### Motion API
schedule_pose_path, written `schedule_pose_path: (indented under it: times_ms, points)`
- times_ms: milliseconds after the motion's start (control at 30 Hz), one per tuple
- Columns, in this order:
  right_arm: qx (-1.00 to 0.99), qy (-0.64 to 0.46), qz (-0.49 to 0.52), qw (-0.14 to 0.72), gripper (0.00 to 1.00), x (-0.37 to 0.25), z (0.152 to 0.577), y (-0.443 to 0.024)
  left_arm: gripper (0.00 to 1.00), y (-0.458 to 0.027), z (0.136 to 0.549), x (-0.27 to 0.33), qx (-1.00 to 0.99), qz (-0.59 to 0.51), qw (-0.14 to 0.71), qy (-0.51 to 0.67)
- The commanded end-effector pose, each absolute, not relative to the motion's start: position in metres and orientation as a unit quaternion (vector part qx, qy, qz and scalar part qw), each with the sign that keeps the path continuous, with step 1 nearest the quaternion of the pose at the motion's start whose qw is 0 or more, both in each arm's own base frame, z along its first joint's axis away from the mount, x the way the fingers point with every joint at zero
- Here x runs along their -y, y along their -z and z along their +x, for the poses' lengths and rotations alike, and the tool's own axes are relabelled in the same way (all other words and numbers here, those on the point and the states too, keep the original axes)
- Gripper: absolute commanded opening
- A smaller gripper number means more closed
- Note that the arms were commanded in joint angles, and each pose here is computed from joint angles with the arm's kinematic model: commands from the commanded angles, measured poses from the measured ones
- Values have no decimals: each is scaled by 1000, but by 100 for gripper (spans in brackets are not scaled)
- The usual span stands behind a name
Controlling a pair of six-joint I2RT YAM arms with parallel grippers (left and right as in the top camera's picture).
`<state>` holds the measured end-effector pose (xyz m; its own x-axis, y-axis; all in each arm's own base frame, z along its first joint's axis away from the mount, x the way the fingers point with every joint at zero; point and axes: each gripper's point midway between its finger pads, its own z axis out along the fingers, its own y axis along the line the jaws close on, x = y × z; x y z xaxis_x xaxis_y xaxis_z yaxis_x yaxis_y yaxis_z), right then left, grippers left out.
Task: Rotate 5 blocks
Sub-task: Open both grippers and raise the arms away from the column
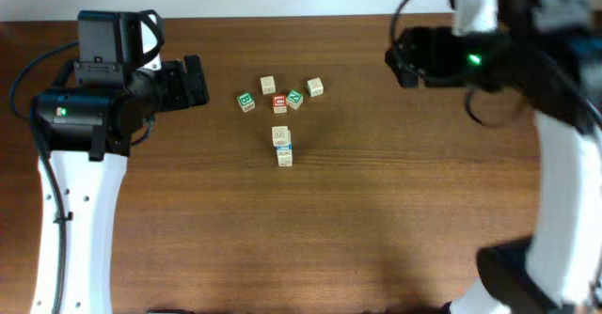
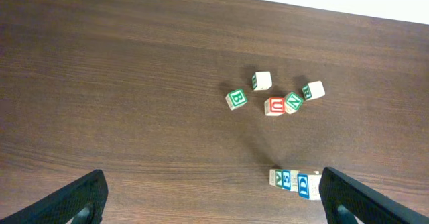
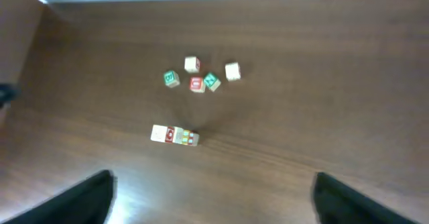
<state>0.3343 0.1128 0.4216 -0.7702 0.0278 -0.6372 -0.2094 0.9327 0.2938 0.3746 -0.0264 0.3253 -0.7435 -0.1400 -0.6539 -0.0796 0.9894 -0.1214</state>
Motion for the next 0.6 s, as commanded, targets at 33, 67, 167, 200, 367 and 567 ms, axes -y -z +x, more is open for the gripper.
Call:
schedule_pose_path:
  times_ms: [33,67,167,200,367,567]
  points:
    - [-907,-126,-19,400,98,-75,270,-456,99,-328,376,25,-932,-55,356,36]
    - [-909,-105,2,404,98,-63,258,-453,99,-328,376,25,-932,-55,356,36]
    - [-915,-53,63,396,99,-32,226,-435,99,-328,376,25,-932,-55,356,36]
    - [-917,-39,82,388,98,-23,214,-424,99,-328,376,25,-932,-55,356,36]
    - [-930,-47,165,325,98,-14,180,-369,99,-327,376,25,-932,-55,356,36]
    - [-949,-19,144,278,98,-13,178,-337,99,-327,376,24,-932,-56,356,36]
